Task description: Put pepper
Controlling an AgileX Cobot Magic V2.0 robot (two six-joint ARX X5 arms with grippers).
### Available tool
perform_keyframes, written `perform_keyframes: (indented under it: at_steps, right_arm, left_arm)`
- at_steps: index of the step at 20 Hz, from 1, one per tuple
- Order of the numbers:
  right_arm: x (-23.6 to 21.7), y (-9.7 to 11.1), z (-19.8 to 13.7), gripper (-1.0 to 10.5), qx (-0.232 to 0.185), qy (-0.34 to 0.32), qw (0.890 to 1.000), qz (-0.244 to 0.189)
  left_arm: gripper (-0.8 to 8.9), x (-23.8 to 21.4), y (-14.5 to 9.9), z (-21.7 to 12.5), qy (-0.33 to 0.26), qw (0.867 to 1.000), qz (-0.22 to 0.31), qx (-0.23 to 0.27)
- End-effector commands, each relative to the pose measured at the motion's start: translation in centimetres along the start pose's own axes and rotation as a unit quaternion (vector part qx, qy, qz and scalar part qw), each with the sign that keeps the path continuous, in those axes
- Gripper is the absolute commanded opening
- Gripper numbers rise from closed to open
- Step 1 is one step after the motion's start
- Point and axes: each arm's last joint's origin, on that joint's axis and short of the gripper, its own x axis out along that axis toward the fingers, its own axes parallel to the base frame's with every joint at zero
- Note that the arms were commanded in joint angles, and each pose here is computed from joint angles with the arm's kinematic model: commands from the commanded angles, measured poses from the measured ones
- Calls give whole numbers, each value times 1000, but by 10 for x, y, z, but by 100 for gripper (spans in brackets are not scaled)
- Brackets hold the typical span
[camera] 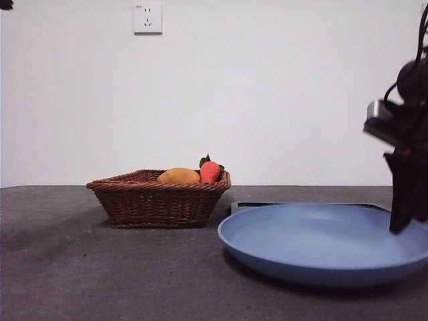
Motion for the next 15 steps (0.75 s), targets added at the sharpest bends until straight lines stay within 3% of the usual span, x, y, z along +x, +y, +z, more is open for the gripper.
perform_keyframes:
  at_steps: [1,5,9,15]
  right_arm:
    - [-23,11,1,5,-10,-44,999,1]
    - [-66,32,-11,5,-23,-123,992,-2]
    - [-101,49,-31,5,-33,-182,983,-4]
    - [-151,62,-59,5,-22,-289,957,-13]
  left_arm:
    - [388,0,-4,18,-8,1000,9,16]
    - [388,24,-7,53,17,999,22,40]
    - [388,75,-10,87,52,996,38,67]
    - [388,178,2,115,128,984,97,83]
